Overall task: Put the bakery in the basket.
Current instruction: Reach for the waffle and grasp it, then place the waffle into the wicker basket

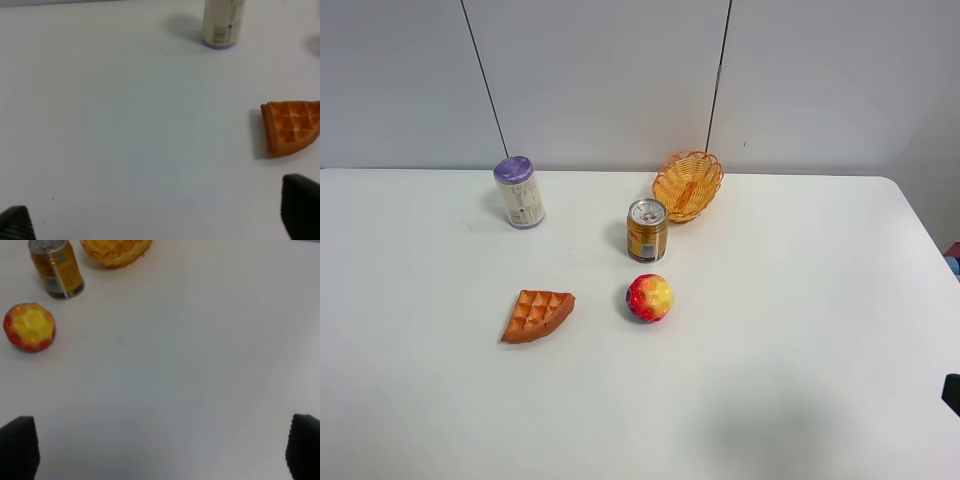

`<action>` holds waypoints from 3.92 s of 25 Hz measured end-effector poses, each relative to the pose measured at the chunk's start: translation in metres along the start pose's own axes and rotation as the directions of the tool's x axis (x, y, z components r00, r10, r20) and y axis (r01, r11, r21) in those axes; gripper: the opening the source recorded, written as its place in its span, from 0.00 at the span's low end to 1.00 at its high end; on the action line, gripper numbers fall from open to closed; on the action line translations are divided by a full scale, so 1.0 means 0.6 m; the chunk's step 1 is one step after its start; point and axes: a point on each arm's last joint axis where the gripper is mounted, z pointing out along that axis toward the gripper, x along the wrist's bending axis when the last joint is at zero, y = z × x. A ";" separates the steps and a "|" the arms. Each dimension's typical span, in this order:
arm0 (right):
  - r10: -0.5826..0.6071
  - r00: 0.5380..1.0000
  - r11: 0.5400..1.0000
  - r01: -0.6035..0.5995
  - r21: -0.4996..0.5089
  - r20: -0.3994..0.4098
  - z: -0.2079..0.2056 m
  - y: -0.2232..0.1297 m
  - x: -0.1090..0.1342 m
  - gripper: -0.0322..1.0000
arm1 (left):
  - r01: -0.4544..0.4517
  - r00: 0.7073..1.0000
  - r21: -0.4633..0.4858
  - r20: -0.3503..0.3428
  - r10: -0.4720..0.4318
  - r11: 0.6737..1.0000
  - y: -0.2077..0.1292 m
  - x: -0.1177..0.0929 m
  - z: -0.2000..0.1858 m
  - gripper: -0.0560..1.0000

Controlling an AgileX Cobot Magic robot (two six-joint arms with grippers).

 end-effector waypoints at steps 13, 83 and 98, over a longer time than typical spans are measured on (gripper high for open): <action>-0.087 0.883 0.954 0.207 0.217 -0.461 0.163 0.176 0.062 0.99 | 0.000 1.000 0.000 0.000 0.000 1.000 0.000 0.000 0.000 0.99; -0.478 0.517 0.604 0.780 0.161 -0.710 0.657 0.201 0.509 0.63 | 0.000 1.000 0.000 0.000 0.000 1.000 0.000 0.000 0.000 0.99; -0.437 0.881 0.807 0.474 0.352 -0.183 0.581 0.404 0.158 0.63 | 0.000 1.000 0.000 0.000 0.000 1.000 0.000 0.000 0.000 0.99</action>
